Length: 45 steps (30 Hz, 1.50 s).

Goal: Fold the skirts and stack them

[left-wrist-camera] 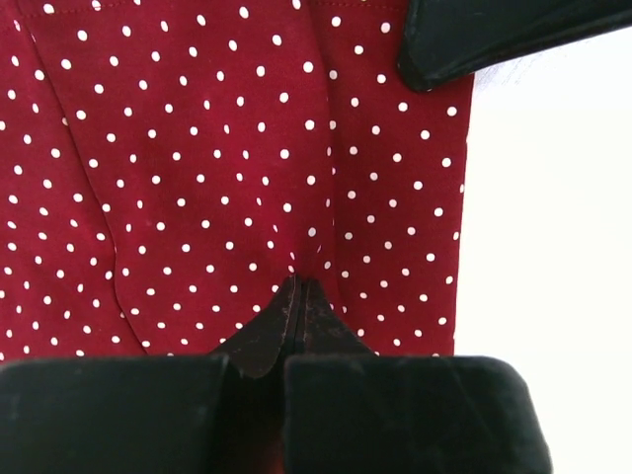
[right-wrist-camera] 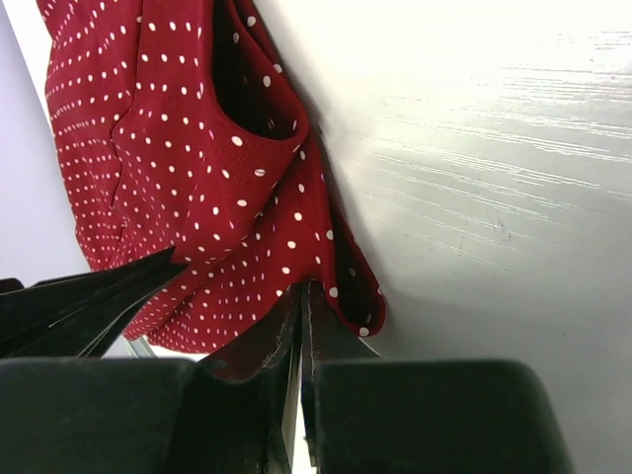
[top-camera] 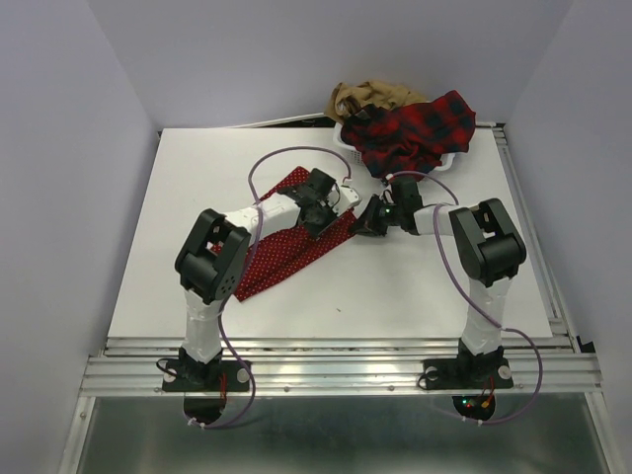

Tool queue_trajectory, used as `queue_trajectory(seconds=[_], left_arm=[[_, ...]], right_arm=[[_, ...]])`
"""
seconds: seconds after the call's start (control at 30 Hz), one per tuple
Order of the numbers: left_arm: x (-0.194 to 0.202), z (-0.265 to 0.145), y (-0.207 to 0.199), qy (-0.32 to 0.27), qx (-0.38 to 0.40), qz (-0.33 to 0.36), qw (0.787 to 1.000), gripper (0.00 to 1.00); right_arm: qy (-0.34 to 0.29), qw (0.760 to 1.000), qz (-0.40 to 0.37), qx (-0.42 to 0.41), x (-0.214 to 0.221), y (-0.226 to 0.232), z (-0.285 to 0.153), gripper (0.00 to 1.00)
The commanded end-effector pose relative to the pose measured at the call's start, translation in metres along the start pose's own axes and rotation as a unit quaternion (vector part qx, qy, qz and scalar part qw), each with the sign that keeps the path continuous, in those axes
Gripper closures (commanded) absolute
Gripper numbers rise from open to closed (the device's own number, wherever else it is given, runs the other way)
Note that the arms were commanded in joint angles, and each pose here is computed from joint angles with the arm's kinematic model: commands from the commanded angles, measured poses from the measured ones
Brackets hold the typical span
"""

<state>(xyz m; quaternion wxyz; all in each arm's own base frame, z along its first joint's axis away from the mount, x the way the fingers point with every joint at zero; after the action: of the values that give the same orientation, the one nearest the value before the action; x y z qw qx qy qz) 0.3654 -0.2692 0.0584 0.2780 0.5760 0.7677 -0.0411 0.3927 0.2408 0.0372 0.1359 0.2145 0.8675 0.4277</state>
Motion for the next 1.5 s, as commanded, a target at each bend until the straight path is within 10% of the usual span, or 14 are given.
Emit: queue_trajectory(seconds=[0.0,0.93,1.03,1.17,1.47], left_arm=[[-0.031,-0.036,0.01,-0.052,-0.017,0.001,0.999,1.0],[-0.016,-0.027,-0.05,-0.044,0.091,0.02,0.995,0.99],[-0.017,-0.03,-0.05,-0.047,0.09,0.019,0.995,0.9],[-0.031,-0.056,-0.036,-0.059,0.059,0.017,0.996,0.43],[0.044,-0.135,-0.017,0.005,0.032,0.008,0.999,0.41]], right_arm=[[-0.015,1.0,-0.008,0.02,-0.007,-0.011,0.007,0.93],[-0.027,0.999,-0.018,0.037,-0.01,-0.013,0.002,0.94],[-0.032,0.998,-0.025,0.038,-0.012,-0.01,-0.001,0.93],[-0.036,0.998,-0.037,0.038,-0.015,0.0,-0.008,0.93],[-0.038,0.993,-0.095,0.056,-0.018,0.03,-0.043,0.92]])
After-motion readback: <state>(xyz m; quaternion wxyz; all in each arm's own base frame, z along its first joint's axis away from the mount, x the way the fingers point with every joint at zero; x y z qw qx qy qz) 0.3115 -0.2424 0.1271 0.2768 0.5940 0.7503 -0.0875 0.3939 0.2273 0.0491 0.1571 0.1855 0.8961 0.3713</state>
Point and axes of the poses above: each gripper's point midway between its finger pads, its own z axis out along the fingers, its own y axis along the line the jaws close on, x = y × z, the point moved 2 cm from there along -z, back along the fingers, and after that the axes turned 15 degrees about z, right-handed, at the moved point
